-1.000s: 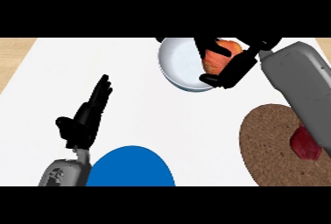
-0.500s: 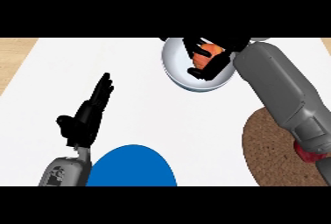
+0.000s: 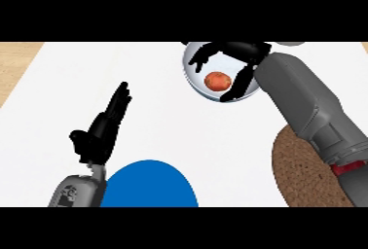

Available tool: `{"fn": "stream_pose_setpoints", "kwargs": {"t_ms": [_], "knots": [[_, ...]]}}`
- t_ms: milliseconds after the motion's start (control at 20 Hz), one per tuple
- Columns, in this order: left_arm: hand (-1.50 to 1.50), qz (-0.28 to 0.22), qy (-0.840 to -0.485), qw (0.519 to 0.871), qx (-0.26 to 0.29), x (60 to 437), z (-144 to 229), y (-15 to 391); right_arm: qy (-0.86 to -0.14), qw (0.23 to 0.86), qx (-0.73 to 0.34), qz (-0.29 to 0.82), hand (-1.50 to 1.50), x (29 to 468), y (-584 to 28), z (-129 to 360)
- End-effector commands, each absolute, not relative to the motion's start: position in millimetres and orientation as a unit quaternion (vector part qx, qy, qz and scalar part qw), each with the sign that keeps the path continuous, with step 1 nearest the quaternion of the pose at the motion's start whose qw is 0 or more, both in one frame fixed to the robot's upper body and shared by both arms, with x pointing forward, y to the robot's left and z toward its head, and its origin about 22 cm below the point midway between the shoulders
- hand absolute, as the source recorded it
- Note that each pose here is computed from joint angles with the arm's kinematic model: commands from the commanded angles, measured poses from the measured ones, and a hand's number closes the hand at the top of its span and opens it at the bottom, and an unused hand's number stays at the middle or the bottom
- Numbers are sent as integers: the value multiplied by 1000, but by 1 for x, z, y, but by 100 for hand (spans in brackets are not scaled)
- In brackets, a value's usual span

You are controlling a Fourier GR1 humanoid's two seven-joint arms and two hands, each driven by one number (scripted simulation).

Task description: Pick the squash from the plate and place it in the bowl

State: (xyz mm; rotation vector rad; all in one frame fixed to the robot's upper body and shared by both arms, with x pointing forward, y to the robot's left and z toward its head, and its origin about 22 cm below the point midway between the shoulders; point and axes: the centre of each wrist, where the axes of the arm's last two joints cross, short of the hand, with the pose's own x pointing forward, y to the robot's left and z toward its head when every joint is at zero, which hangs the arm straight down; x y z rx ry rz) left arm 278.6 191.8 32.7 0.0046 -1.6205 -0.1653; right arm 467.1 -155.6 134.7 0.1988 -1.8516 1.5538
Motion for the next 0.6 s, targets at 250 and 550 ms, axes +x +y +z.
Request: {"fn": "stream_pose_setpoints", "kwargs": {"t_ms": [250,550], "knots": [[0,-71,-727,682,-1,277,43,189,-778,366,212,464,-150,474,-172,146],[0,-79,-724,685,1,283,37,189,-762,419,230,437,-150,483,-202,185]]}}
